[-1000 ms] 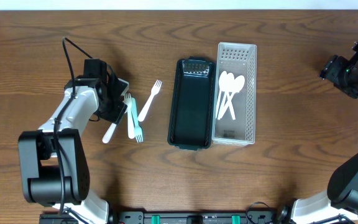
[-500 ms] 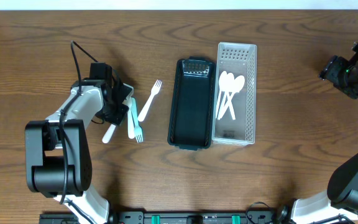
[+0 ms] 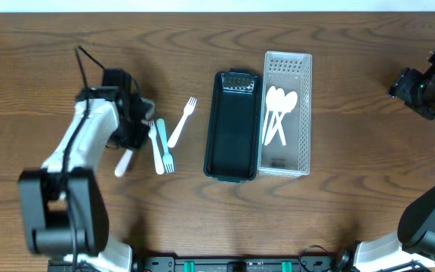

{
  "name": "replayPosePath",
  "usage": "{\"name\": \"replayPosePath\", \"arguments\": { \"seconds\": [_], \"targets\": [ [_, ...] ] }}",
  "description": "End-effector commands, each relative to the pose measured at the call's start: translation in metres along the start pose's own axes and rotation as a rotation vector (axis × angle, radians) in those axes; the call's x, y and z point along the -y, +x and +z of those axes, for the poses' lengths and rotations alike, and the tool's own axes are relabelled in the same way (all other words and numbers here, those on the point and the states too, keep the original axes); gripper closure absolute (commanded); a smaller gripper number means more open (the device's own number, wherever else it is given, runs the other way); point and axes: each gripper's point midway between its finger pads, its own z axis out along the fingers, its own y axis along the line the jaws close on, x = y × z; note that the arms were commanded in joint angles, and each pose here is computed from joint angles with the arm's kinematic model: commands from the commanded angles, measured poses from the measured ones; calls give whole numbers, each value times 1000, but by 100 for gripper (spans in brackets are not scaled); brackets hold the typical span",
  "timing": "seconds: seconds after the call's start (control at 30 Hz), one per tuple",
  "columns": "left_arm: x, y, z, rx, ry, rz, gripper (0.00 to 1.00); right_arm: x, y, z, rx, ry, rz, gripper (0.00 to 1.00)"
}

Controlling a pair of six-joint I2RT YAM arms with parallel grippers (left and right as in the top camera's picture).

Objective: Pack container
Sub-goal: 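Carry the spoon right into the black tray and release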

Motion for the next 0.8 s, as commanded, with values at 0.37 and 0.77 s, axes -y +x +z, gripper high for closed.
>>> {"name": "replayPosePath", "arguments": {
  "seconds": [0.37,0.77],
  "targets": [
    [117,-103,-102,462,308,-314,91,5,3,3,-18,7,-2,28],
    [203,-108,-27,318,251,-112,84,6,6,3,-31,10,0,28]
  ]
}}
